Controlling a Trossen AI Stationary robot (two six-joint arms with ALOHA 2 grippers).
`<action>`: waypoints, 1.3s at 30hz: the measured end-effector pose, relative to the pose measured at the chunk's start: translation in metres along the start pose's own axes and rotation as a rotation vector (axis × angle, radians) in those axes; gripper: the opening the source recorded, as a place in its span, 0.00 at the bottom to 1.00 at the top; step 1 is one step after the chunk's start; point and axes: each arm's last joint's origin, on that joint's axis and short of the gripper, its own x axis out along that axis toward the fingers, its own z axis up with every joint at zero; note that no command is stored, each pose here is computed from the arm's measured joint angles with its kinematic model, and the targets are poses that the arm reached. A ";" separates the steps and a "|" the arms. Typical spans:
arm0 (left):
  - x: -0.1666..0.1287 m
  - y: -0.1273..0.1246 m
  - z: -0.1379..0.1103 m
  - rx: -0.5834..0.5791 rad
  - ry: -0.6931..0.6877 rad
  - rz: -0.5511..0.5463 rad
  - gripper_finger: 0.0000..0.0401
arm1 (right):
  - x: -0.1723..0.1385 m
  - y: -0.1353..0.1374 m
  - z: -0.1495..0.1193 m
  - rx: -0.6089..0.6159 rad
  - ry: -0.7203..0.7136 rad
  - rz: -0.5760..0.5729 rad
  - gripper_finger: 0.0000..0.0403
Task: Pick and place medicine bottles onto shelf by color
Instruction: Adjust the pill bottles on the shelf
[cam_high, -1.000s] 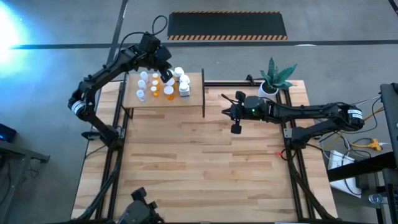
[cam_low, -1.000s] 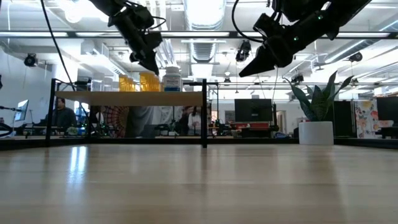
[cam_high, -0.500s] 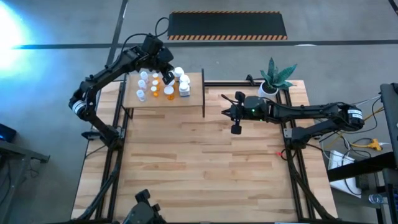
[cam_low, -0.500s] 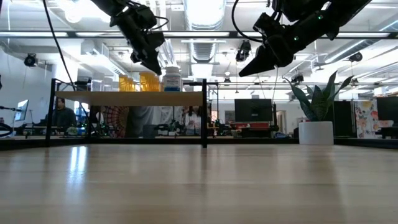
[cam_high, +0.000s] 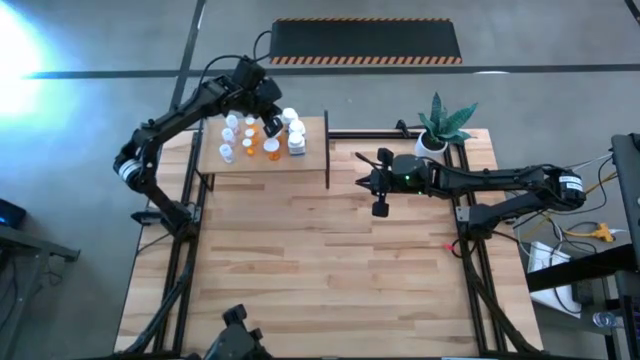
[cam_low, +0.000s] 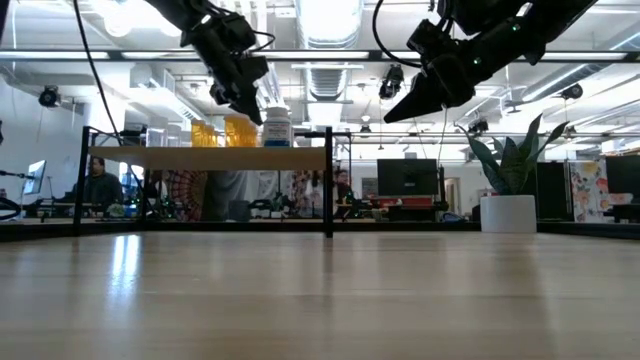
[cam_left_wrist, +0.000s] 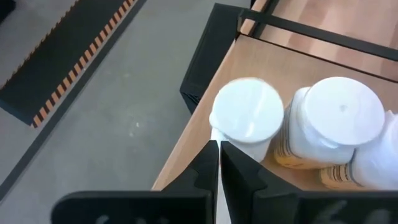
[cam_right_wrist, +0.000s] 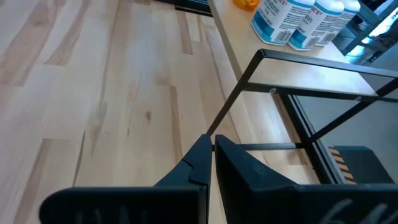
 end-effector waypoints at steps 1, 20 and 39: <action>0.002 -0.001 0.000 0.001 0.004 -0.004 0.00 | 0.000 0.000 0.000 0.000 0.000 0.000 0.03; 0.011 -0.001 0.010 0.023 -0.072 -0.005 0.00 | 0.000 0.000 -0.001 -0.002 0.005 0.001 0.03; 0.013 -0.006 0.008 0.024 -0.021 -0.028 0.00 | 0.000 0.000 -0.001 0.000 0.006 0.001 0.03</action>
